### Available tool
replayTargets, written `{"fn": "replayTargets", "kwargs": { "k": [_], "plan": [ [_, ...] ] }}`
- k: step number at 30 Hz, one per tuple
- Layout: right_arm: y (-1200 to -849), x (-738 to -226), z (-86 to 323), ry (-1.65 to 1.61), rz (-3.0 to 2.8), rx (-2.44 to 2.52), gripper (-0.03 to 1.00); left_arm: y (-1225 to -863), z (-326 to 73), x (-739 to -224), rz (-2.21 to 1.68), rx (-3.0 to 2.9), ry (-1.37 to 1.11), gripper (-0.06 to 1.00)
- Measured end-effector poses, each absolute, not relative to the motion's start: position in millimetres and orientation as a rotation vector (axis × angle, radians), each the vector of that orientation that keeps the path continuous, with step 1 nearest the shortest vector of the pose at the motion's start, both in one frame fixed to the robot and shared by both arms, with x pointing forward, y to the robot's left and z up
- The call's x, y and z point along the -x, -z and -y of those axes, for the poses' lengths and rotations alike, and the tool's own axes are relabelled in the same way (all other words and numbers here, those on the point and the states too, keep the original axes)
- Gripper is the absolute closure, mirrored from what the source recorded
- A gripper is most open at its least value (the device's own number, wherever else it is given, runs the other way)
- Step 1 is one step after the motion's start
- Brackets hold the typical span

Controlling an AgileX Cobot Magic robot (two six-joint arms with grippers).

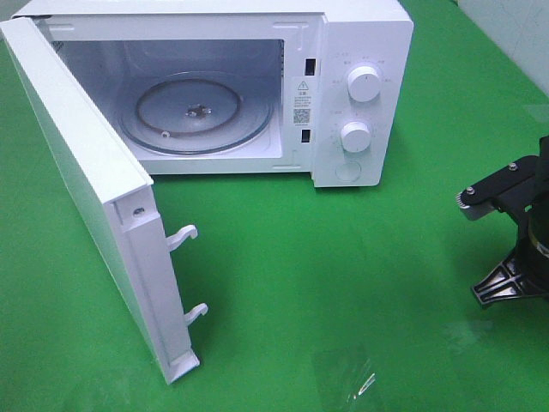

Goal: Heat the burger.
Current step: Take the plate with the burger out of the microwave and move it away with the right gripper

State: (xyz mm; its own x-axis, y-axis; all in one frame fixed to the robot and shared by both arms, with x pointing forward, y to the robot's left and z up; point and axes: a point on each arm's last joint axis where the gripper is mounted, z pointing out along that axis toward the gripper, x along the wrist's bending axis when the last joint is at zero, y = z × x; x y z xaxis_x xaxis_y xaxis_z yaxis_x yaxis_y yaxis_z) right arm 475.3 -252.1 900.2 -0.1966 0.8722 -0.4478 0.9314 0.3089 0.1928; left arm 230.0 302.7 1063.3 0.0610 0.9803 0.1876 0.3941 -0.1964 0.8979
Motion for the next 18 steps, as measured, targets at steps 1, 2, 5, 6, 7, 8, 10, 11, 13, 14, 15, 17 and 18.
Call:
{"fn": "replayTargets", "kwargs": {
  "k": [1,2,5,6,7,8,10,11,13,14,15,17,18],
  "plan": [
    [-894.2,-480.2,253.8,0.164,-2.099,-1.621,0.87,-1063.3,-302.7,-230.0,-1.389,-1.673,-1.117,0.18],
    [-894.2,-480.2,253.8,0.164,-2.099,-1.621,0.87,-1063.3,-302.7,-230.0,-1.389,-1.673,-1.117,0.18],
    [-886.6,-482.6,254.8,0.166,-2.102,-1.644,0.87,-1063.3,-302.7,-230.0,-1.389,-1.673,-1.117,0.18],
    [-884.3,-482.8,254.3,0.165,-2.106,-1.648,0.87,-1063.3,-302.7,-230.0,-1.389,-1.673,-1.117,0.18],
    [-884.3,-482.8,254.3,0.165,-2.106,-1.648,0.87,-1063.3,-302.7,-230.0,-1.389,-1.673,-1.117,0.18],
    [-884.0,-482.9,254.1,0.161,-2.103,-1.653,0.87,-1063.3,-302.7,-230.0,-1.389,-1.673,-1.117,0.18],
    [-884.1,-483.3,253.9,0.157,-2.098,-1.659,0.86,-1063.3,-302.7,-230.0,-1.389,-1.673,-1.117,0.18],
    [-884.1,-483.3,253.9,0.157,-2.098,-1.659,0.86,-1063.3,-302.7,-230.0,-1.389,-1.673,-1.117,0.18],
    [-884.1,-483.2,253.9,0.155,-2.094,-1.665,0.83,-1063.3,-302.7,-230.0,-1.389,-1.673,-1.117,0.18],
    [-885.1,-484.4,253.0,0.144,-2.085,-1.680,0.79,-1063.3,-302.7,-230.0,-1.389,-1.673,-1.117,0.18],
    [-885.1,-484.4,253.0,0.144,-2.085,-1.680,0.79,-1063.3,-302.7,-230.0,-1.389,-1.673,-1.117,0.18],
    [-887.0,-484.2,251.6,0.117,-2.074,-1.710,0.72,-1063.3,-302.7,-230.0,-1.389,-1.673,-1.117,0.18],
    [-892.4,-483.3,251.0,0.086,-2.051,-1.742,0.65,-1063.3,-302.7,-230.0,-1.389,-1.673,-1.117,0.18]
  ]
}}
